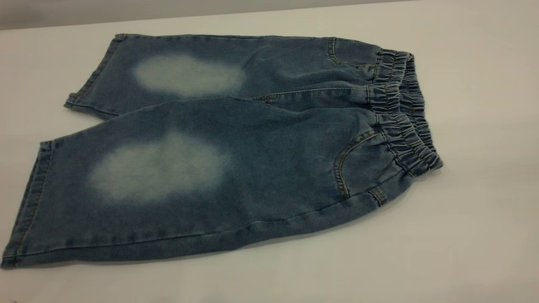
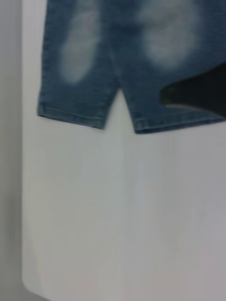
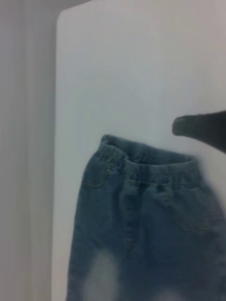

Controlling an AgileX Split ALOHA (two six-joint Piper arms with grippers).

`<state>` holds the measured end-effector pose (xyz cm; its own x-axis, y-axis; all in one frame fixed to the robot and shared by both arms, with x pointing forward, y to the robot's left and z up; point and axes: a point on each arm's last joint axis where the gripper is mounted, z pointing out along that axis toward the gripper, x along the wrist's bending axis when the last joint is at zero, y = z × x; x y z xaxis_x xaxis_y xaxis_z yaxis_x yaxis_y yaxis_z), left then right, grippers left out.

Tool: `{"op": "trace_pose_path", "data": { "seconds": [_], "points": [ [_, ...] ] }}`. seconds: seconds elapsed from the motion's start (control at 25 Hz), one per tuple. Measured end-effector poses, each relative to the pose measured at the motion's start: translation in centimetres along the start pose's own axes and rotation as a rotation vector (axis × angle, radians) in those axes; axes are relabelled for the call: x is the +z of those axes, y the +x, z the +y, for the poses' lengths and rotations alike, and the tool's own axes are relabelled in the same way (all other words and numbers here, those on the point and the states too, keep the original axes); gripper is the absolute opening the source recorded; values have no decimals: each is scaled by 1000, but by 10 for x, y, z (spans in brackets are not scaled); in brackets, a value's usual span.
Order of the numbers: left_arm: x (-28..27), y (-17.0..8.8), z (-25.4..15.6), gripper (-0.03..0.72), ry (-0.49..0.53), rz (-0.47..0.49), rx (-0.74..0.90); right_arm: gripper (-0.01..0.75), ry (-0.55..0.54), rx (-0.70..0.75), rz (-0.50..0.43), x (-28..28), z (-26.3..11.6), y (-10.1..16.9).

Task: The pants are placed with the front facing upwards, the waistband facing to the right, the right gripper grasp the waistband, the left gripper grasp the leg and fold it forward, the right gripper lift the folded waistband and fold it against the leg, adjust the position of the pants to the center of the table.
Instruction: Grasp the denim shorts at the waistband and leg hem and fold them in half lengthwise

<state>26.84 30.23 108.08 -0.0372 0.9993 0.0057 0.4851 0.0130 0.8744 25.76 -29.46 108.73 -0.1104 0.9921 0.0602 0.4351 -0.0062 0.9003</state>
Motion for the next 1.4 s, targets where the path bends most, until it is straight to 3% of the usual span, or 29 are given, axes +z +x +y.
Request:
{"op": "trace_pose_path", "data": {
  "seconds": [0.32, 0.48, 0.68, 1.0, 1.24, 1.4],
  "points": [
    [40, 1, 58, 414, 35, -3, -7, 566, 135, 77, 40, 42, 50, 7],
    [68, -1, 82, 414, 64, -26, -35, 566, 260, 121, 62, 75, 54, 10],
    [110, -3, 111, 414, 123, -45, -68, 566, 312, 140, 75, 109, 58, 11],
    [184, -3, 130, 414, 274, -52, -93, 566, 236, 186, 100, 142, 68, 13],
    [224, -6, 126, 414, 325, -79, -107, 566, 310, 177, 107, 160, 62, 14],
    [238, -5, 122, 414, 344, -74, -108, 566, 435, 167, 124, 175, 50, 16]
  ]
}}
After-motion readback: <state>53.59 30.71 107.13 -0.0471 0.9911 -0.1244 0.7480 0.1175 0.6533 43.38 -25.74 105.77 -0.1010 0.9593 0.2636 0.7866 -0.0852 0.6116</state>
